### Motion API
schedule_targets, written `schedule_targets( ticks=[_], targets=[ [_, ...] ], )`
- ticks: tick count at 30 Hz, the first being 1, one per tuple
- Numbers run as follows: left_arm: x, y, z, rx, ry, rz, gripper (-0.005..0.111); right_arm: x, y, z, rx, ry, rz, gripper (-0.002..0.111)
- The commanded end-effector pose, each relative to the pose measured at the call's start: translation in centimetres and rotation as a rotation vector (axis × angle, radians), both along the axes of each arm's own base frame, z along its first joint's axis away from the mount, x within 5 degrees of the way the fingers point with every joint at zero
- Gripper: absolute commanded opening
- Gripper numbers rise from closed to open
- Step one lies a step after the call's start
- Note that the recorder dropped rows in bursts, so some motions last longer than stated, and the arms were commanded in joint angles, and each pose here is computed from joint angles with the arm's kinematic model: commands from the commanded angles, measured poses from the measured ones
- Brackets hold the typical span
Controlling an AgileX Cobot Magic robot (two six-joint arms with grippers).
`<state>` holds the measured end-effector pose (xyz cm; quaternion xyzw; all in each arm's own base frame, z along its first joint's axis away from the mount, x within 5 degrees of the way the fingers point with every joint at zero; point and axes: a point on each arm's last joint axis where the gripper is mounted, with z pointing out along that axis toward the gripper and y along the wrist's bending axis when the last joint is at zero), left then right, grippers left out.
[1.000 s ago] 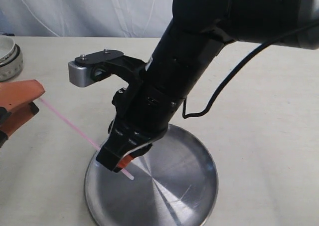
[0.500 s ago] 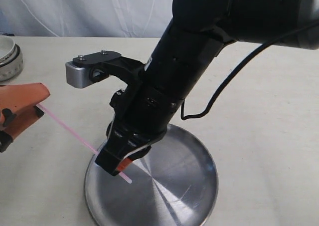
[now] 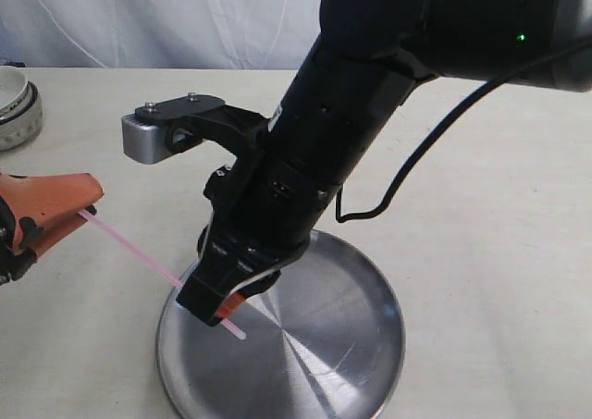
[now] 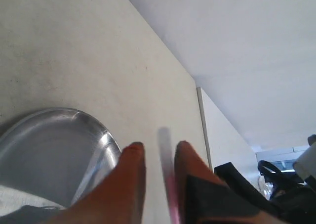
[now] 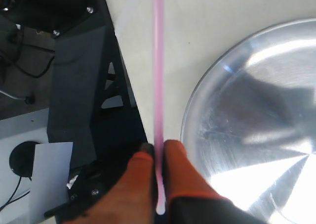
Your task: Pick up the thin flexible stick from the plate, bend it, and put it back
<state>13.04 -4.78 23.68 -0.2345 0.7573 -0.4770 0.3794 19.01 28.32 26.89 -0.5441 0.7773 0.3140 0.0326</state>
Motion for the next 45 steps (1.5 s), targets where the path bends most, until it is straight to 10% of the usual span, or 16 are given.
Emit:
schedule_targets(
  ticks=[1,15,23,45],
  targets=[
    [0.1,-0.1,0.3,0.004,-0.019,-0.007,0.002,-0.2,-0.1,0.4,0.01,0.0,0.01,-0.001],
    [0.7,0.1,1.9,0.035,-0.084,0.006,0.0,-0.2,0.0,0.4,0.012,-0.003,0.004,0.001],
    [0.8,0.2,2.2,0.029,-0.082,0.023,0.0,-0.2,-0.1,0.4,0.014,-0.005,0.004,0.053],
    [4.4,-1.9,5.9,-0.008,-0.11,-0.128,0.0,-0.5,-5.4,8.2,0.018,-0.452,-0.246,0.054]
  ],
)
